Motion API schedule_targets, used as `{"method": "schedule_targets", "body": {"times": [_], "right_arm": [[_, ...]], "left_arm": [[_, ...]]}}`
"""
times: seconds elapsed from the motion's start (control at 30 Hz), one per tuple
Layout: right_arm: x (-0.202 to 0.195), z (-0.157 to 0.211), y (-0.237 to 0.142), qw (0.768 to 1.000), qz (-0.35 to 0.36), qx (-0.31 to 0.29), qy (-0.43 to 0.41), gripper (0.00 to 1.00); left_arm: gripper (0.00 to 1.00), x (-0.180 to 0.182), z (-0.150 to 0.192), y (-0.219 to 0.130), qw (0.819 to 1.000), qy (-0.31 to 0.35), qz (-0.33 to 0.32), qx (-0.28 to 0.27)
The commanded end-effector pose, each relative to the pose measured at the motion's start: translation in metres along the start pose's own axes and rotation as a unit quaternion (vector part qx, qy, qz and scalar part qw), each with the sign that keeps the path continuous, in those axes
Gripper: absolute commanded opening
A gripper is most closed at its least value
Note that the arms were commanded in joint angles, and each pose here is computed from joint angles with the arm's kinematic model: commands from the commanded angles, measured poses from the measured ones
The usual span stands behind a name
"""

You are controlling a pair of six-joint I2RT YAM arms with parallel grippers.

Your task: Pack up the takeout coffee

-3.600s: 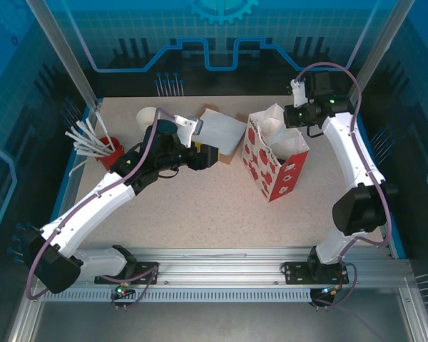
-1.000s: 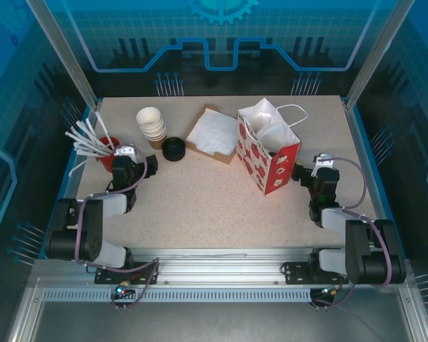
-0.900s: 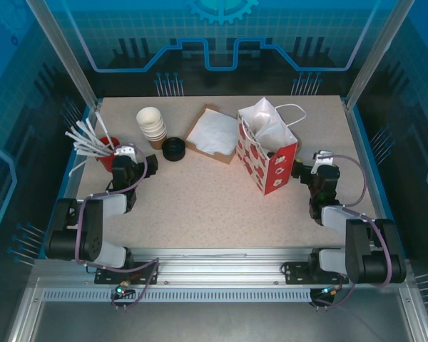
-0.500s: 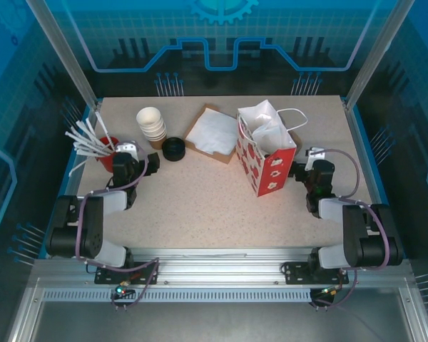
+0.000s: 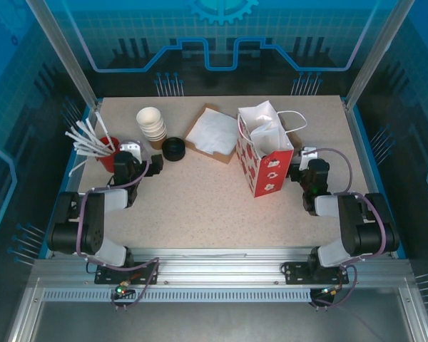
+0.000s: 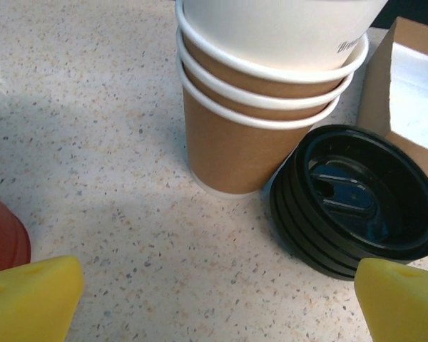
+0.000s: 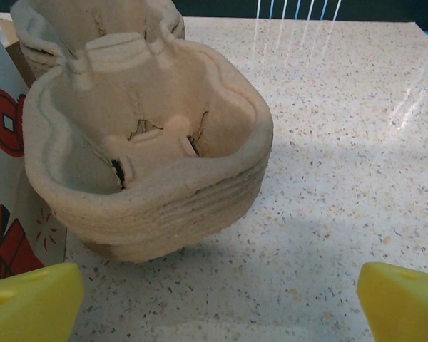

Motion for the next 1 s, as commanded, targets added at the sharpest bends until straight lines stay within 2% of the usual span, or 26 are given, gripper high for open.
{"method": "schedule_targets", "body": {"times": [0.0,0.1,0.13,0.97], "right_arm": [[0.004,-0.012,0.001,1.0,-0.004,-0.023,-0.009,1.0],[0.003,-0.012,0.001,1.0,-0.004,-0.023,-0.009,1.0],[0.004,-0.012,0.001,1.0,-0.004,-0.022,-0.01,1.0],[0.015,-0.016,0.003,0.999,-0.012,-0.02,-0.04,1.0]], "left_arm": [[0.99,-0.007,0.0,-0.004,0.999,0.018,0.026,-0.019],[0.99,-0.007,0.004,-0.005,0.998,0.027,0.034,-0.048],[0.99,-0.006,0.007,-0.005,0.999,0.025,0.028,-0.033],[0.99,-0.007,0.008,-0.005,0.998,0.032,0.025,-0.041]]}}
Point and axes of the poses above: each hand's point on the last joint's axis, 136 mm out from that joint toward the fingers, its own y axis out along the fingers, its own x axis along the line the jaws close on, z = x × y, the point moved 1 cm from there along -y, back along the fingers, and after that the axes turned 15 degrees about -y, right-handed, at the moved point
